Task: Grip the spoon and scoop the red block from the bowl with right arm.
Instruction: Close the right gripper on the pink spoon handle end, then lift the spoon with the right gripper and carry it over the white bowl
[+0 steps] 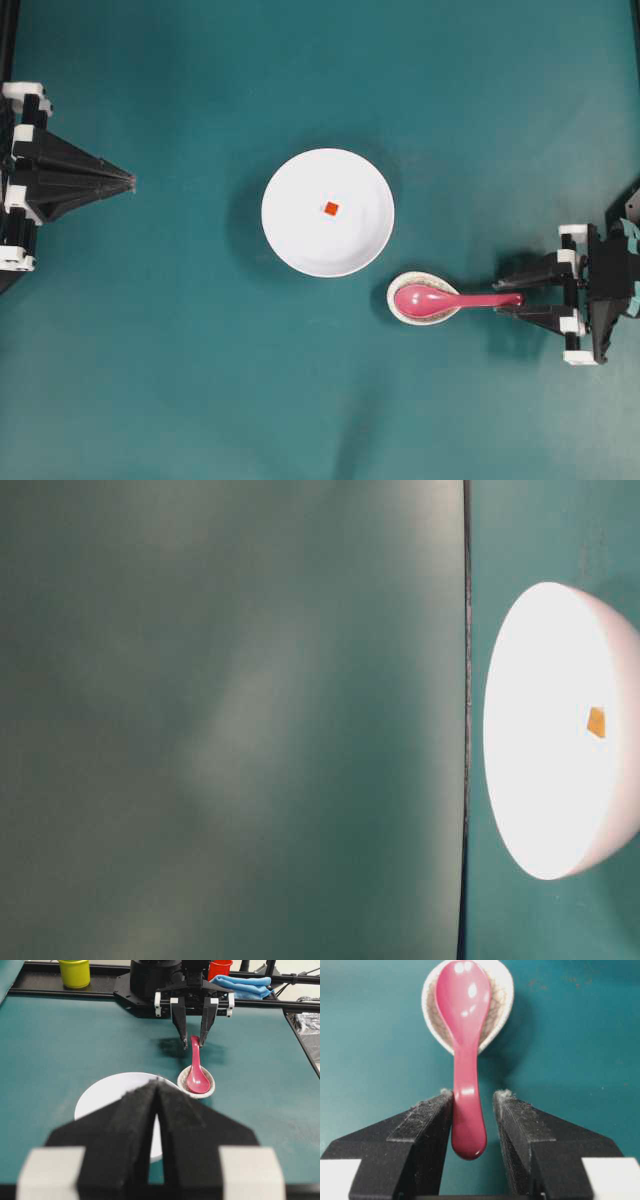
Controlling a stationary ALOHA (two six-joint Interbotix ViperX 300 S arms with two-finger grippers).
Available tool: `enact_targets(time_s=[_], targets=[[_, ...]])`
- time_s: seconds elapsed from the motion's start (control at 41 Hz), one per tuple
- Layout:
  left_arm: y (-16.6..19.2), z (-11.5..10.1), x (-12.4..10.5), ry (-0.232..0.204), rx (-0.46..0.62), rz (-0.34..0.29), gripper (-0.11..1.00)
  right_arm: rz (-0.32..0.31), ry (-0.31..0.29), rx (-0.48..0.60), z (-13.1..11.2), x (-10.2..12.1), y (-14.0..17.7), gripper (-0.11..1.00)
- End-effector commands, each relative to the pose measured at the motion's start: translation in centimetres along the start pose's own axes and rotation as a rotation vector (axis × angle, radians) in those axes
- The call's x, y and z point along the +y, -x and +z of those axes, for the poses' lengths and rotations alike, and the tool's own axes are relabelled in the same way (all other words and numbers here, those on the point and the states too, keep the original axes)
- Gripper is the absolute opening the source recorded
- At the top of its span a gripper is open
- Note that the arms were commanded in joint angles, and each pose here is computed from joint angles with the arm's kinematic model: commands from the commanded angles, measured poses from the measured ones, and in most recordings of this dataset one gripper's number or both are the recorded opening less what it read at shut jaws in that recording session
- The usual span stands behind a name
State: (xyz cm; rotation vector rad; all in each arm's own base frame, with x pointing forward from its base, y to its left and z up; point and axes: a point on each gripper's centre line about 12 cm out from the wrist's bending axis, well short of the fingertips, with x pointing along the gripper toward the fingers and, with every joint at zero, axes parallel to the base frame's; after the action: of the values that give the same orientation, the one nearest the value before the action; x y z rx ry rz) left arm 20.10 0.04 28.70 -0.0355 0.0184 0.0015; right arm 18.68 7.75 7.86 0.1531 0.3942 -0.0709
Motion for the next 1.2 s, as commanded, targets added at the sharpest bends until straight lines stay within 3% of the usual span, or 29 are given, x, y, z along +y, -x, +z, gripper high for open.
enact_targets(time_s=[0.0,0.268,0.439,0.585,0.805,0.951,1.171], targets=[[-0.2,0.8,-0.1,-0.002,-0.021,-0.003,0.01,0.012,-0.006,-0.013,0.3,0.3,0.0,0.42],[-0.2,0.8,-0.1,-0.002,-0.02,-0.003,0.01,0.012,-0.002,-0.013,0.3,0.3,0.0,0.26],[-0.2,0.8,0.0,-0.002,-0.021,-0.001,0.01,0.016,0.007,-0.024,0.5,0.4,0.0,0.26],[-0.2,0.8,-0.1,-0.002,-0.021,-0.003,0.01,0.031,-0.023,-0.06,1.4,0.9,0.0,0.26],[-0.2,0.9,-0.1,-0.002,-0.028,-0.003,0.01,0.022,-0.098,-0.163,4.9,1.3,-0.5,0.26],[-0.2,1.0,-0.1,-0.002,-0.034,-0.003,0.01,-0.001,-0.064,-0.205,7.9,1.5,-1.1,0.26],[-0.2,1.1,-0.1,-0.002,-0.038,-0.003,0.01,0.0,0.012,-0.14,11.6,1.6,-2.5,0.26]])
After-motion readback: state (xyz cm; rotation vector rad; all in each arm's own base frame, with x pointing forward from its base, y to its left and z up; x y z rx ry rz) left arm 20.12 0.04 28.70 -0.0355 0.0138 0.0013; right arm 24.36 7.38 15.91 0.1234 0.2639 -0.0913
